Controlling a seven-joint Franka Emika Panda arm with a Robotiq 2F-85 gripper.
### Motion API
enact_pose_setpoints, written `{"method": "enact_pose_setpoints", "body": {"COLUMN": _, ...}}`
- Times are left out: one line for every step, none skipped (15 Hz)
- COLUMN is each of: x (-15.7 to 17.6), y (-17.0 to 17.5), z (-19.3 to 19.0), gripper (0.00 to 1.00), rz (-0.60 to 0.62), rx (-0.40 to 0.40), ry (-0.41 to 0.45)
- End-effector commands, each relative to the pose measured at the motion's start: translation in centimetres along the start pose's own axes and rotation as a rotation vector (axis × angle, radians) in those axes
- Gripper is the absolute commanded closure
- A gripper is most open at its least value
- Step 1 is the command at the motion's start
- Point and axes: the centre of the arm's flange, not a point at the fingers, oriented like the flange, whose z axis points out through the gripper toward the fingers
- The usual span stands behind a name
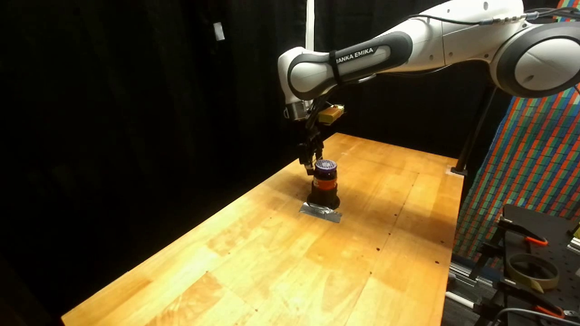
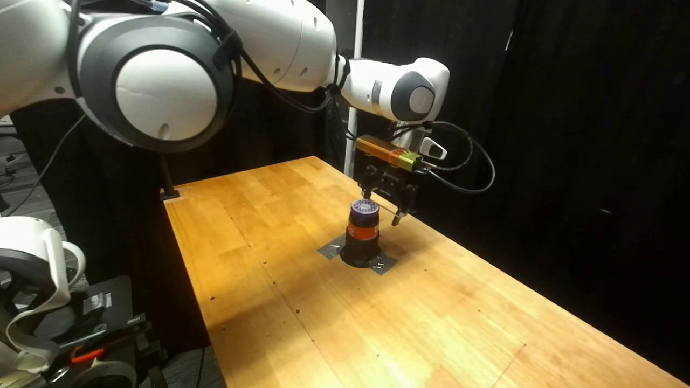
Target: Put the rubber band on the jar.
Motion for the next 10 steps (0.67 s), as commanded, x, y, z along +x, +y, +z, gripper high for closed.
{"method": "enact_pose_setpoints", "body": {"x": 2.0, "y": -0.2, "z": -1.0, "gripper": 0.0, "rz": -0.019, "rx": -0.007, "ry": -0.036}}
{"method": "enact_pose_setpoints", "body": {"x": 1.7, "y": -0.4, "z": -0.9, "gripper": 0.0, "rz": -0.02, "rx": -0.005, "ry": -0.047}}
{"method": "enact_pose_setpoints", "body": {"x": 1.1, "y": -0.6, "z": -0.7, "gripper": 0.0, "rz": -0.018, "rx": -0.009, "ry": -0.046}}
{"method": "enact_pose_setpoints", "body": {"x": 0.8, "y": -0.8, "z": -0.8, "gripper": 0.0, "rz": -0.014, "rx": -0.014, "ry": -0.047}}
{"method": "enact_pose_setpoints", "body": {"x": 0.3, "y": -0.9, "z": -0.9, "gripper": 0.0, "rz": -0.012, "rx": -0.021, "ry": -0.035}}
{"method": "enact_pose_setpoints", "body": {"x": 0.1, "y": -1.1, "z": -1.1, "gripper": 0.0, "rz": -0.008, "rx": -0.024, "ry": -0.026}}
{"method": "enact_pose_setpoints", "body": {"x": 0.1, "y": -1.1, "z": -1.3, "gripper": 0.0, "rz": -0.003, "rx": -0.029, "ry": -0.017}}
{"method": "enact_pose_setpoints", "body": {"x": 0.1, "y": -1.2, "z": -1.5, "gripper": 0.0, "rz": -0.007, "rx": -0.036, "ry": -0.005}}
{"method": "enact_pose_setpoints", "body": {"x": 0.2, "y": -1.3, "z": -1.9, "gripper": 0.0, "rz": -0.001, "rx": -0.039, "ry": 0.004}}
{"method": "enact_pose_setpoints", "body": {"x": 0.3, "y": -1.4, "z": -2.1, "gripper": 0.0, "rz": 0.001, "rx": -0.046, "ry": 0.017}}
